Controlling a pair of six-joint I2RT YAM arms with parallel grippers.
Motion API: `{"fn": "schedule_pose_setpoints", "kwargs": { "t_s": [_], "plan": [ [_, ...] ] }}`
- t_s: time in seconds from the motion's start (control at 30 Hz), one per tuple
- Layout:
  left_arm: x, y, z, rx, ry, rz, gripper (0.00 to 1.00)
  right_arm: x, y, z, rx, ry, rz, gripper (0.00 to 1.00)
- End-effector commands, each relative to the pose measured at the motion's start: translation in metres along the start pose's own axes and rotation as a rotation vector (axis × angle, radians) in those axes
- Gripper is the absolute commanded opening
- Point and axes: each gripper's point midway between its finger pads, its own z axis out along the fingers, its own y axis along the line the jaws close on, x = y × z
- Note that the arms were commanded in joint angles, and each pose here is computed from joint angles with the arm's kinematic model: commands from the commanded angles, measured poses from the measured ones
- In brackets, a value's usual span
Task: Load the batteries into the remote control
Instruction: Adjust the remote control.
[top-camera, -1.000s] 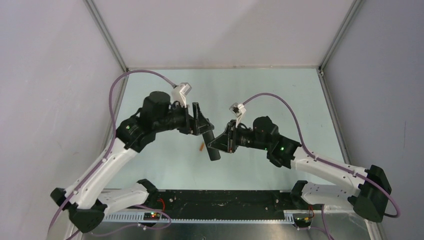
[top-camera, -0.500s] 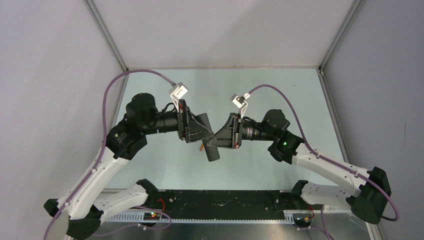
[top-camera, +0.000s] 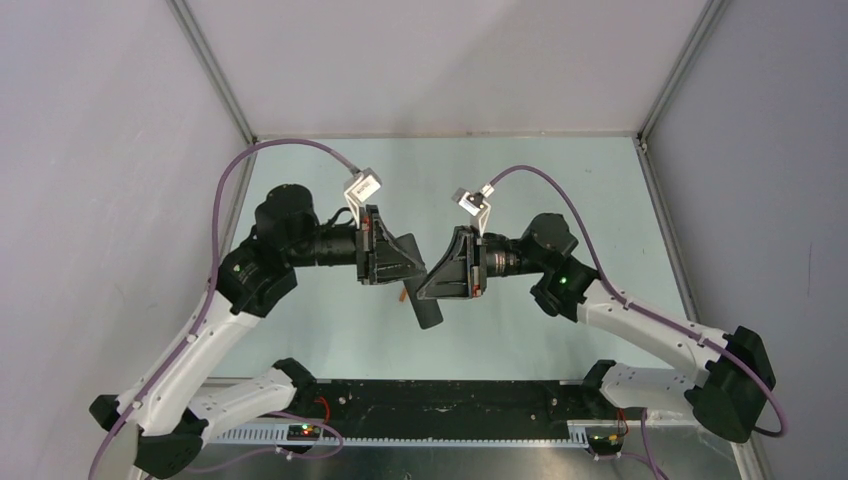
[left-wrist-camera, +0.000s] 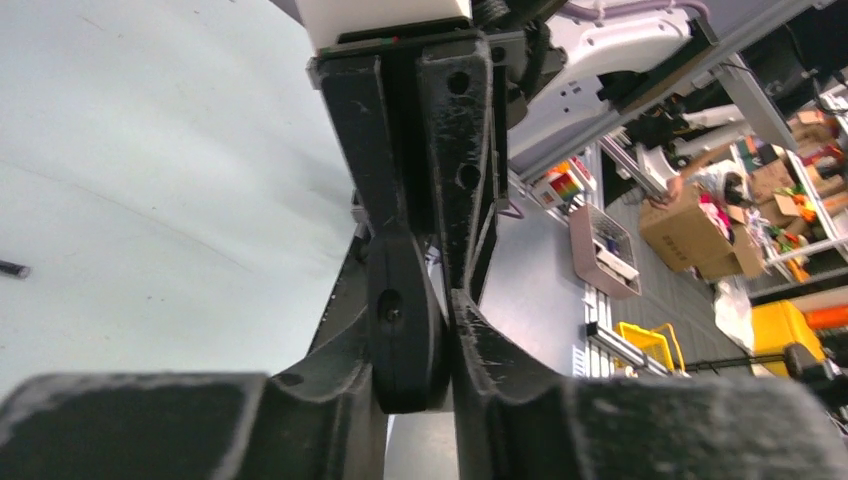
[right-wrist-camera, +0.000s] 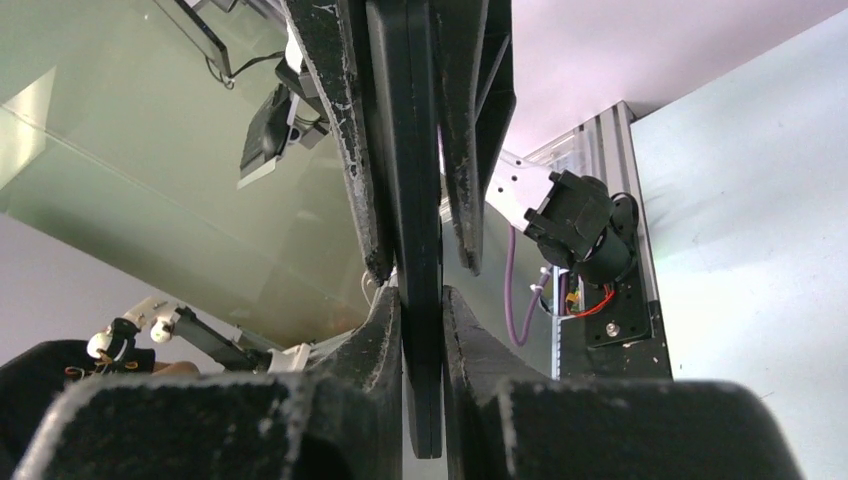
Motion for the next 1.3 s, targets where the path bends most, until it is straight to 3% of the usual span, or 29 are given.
{"fn": "schedule_pose_setpoints", "kwargs": {
  "t_s": [0.0,0.13,0.23,0.3,0.33,0.4,0.47,0.53,0.67,0.83,1.03,1.27],
  "plan": [
    [0.001,-0.009,0.002,0.072,0.014,0.042,0.18,-0.008,0.008,0.002,-0.031,0.012,-0.012,0.0],
    [-0.001,-0.004,0.003,0.045,0.001,0.032,0.01,-0.01,0.003,0.002,-0.009,0.001,0.003,0.0],
    [-0.005,0.001,0.004,0.008,-0.021,0.013,0.0,-0.013,-0.002,0.001,0.017,-0.013,0.016,0.07],
    [-0.011,0.007,0.005,-0.037,-0.049,-0.011,0.0,-0.014,-0.008,0.0,0.055,-0.03,0.018,0.24],
    [-0.013,0.008,0.006,-0.047,-0.056,-0.033,0.0,-0.016,-0.013,-0.001,0.092,-0.047,0.018,0.4],
    [-0.019,0.013,0.008,-0.077,-0.076,-0.08,0.0,-0.018,-0.02,-0.003,0.157,-0.081,-0.002,0.63],
    [-0.026,0.015,0.009,-0.1,-0.097,-0.134,0.0,-0.022,-0.03,-0.006,0.252,-0.137,-0.019,0.79],
    [-0.033,0.016,0.01,-0.118,-0.125,-0.189,0.0,-0.031,-0.039,-0.012,0.35,-0.221,-0.026,0.85],
    [-0.05,0.018,0.005,-0.164,-0.223,-0.26,0.0,-0.045,-0.048,-0.022,0.44,-0.402,-0.007,0.88],
    [-0.068,0.025,0.0,-0.202,-0.353,-0.361,0.0,-0.056,-0.048,-0.024,0.433,-0.566,0.029,0.81],
    [-0.074,0.03,-0.004,-0.213,-0.431,-0.447,0.0,-0.064,-0.048,-0.028,0.379,-0.683,0.082,0.7],
    [-0.071,0.035,-0.009,-0.226,-0.472,-0.49,0.0,-0.068,-0.042,-0.038,0.321,-0.766,0.122,0.71]
  ]
}}
